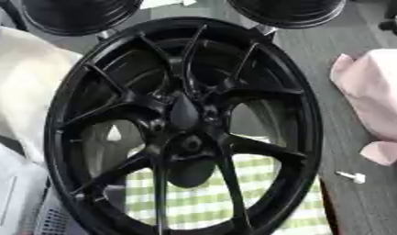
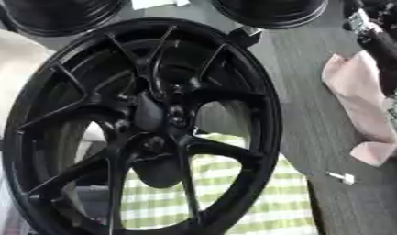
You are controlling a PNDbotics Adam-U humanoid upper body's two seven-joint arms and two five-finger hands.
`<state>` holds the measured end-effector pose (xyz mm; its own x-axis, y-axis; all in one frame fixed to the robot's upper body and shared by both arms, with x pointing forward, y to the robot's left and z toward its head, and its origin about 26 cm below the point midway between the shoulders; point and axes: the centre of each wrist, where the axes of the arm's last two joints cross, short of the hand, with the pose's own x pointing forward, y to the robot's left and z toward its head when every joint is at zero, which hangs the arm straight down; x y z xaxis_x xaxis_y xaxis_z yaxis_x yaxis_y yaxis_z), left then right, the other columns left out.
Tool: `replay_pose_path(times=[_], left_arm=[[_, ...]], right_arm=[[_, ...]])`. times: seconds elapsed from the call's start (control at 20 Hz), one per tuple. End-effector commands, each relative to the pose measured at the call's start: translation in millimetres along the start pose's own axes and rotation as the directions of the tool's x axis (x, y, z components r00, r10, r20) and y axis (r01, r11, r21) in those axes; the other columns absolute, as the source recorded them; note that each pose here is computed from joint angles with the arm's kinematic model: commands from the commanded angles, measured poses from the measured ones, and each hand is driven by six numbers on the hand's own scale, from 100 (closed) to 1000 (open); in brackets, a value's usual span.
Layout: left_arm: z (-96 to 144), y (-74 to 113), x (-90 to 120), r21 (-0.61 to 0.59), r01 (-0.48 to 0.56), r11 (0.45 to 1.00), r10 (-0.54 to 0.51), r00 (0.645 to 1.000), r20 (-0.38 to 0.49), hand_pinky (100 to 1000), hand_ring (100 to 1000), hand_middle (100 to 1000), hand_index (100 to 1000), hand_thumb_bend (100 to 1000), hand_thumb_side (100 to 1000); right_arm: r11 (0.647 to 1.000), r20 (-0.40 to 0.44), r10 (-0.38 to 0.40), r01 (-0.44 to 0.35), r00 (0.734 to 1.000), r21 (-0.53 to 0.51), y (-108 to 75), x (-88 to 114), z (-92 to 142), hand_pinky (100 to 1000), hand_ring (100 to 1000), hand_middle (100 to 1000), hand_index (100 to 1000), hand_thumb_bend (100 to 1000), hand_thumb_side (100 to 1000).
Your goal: Pull the pin out of the wheel hub.
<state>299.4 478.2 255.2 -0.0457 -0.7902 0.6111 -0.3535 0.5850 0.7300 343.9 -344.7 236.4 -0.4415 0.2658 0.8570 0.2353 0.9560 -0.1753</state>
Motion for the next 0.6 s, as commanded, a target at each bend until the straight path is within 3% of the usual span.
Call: replay_pose_path(times=[0.05, 0.2, 0.35, 0.45, 0.6], left_arm=[[0, 15.9, 2, 0.037, 0.011, 0.999, -0.011, 1.000, 0.006, 753, 767, 687, 809, 876, 482], [-1, 16.2, 9, 0.149, -0.083, 0.985, 0.079, 0.996, 0.030, 727, 740, 651, 787, 848, 490], [-3, 7.8, 18, 0.325, -0.281, 0.903, 0.281, 0.958, 0.049, 704, 726, 632, 786, 776, 453], [-3, -4.5, 26, 0.395, -0.431, 0.811, 0.429, 0.898, 0.098, 694, 717, 622, 772, 763, 448], [1, -28.8, 37, 0.396, -0.600, 0.695, 0.584, 0.793, 0.175, 696, 724, 620, 780, 749, 460]], right_arm=[[1.000, 0.038, 0.020, -0.020, 0.999, -0.010, -8.2, 12, -3, 949, 729, 670, 779, 329, 456], [1.000, 0.044, 0.021, -0.020, 0.999, -0.012, -8.9, 14, -3, 948, 729, 670, 778, 329, 454], [1.000, 0.042, 0.013, -0.012, 0.999, -0.008, -7.1, 14, -4, 948, 729, 670, 779, 329, 455], [1.000, 0.044, 0.010, -0.010, 0.999, -0.003, -6.1, 14, -4, 948, 729, 669, 779, 328, 454], [1.000, 0.050, 0.002, -0.002, 0.999, -0.002, -4.7, 15, -5, 948, 729, 669, 779, 325, 454]])
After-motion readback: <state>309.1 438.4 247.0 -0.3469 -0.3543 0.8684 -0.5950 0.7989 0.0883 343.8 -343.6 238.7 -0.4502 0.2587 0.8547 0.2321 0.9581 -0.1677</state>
